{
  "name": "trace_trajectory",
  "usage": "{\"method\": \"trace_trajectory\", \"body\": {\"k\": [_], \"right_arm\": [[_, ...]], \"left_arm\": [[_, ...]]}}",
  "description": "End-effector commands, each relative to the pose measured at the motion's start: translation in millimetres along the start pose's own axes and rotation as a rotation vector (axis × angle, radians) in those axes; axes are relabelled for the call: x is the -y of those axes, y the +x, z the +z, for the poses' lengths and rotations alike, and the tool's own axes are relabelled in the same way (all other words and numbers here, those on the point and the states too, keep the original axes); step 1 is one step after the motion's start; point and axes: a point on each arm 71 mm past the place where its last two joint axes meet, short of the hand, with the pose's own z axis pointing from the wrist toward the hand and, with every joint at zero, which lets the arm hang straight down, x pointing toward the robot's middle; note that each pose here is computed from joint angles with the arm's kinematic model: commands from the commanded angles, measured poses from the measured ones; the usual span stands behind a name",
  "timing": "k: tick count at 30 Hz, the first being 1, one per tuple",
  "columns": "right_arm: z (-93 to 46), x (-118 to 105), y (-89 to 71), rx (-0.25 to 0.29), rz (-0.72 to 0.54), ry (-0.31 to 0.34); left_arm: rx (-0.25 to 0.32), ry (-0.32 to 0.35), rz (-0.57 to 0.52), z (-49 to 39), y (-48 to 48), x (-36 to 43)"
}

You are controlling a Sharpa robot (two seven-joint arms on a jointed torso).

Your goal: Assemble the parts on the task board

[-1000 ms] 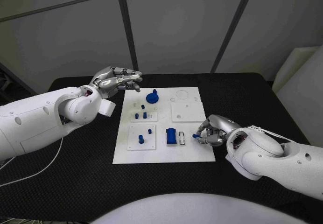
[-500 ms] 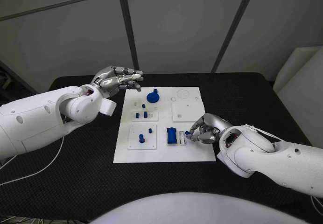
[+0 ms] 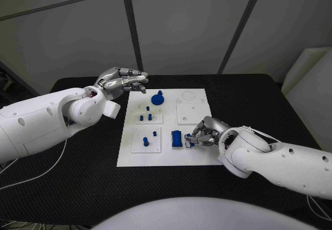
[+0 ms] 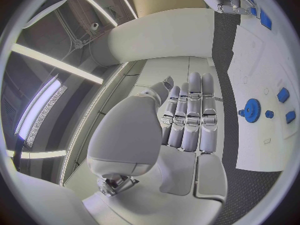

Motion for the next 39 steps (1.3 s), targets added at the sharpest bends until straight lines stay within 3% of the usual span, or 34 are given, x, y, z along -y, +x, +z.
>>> {"method": "trace_trajectory", "body": {"k": [1, 19, 39], "right_arm": [[2.1, -2, 0.6, -0.002, -0.020, 0.008], [4.5, -11, 6.0, -0.026, -0.033, -0.019], [2.5, 0, 0.1, -0.012, -0.068, -0.004]], "left_arm": [[-0.033, 0.000, -0.010, 0.7, 3.7, 0.7], [-0.040, -0.003, -0.012, 1.0, 4.2, 0.4], [-0.037, -0.005, -0.011, -0.1, 3.2, 0.5]]}}
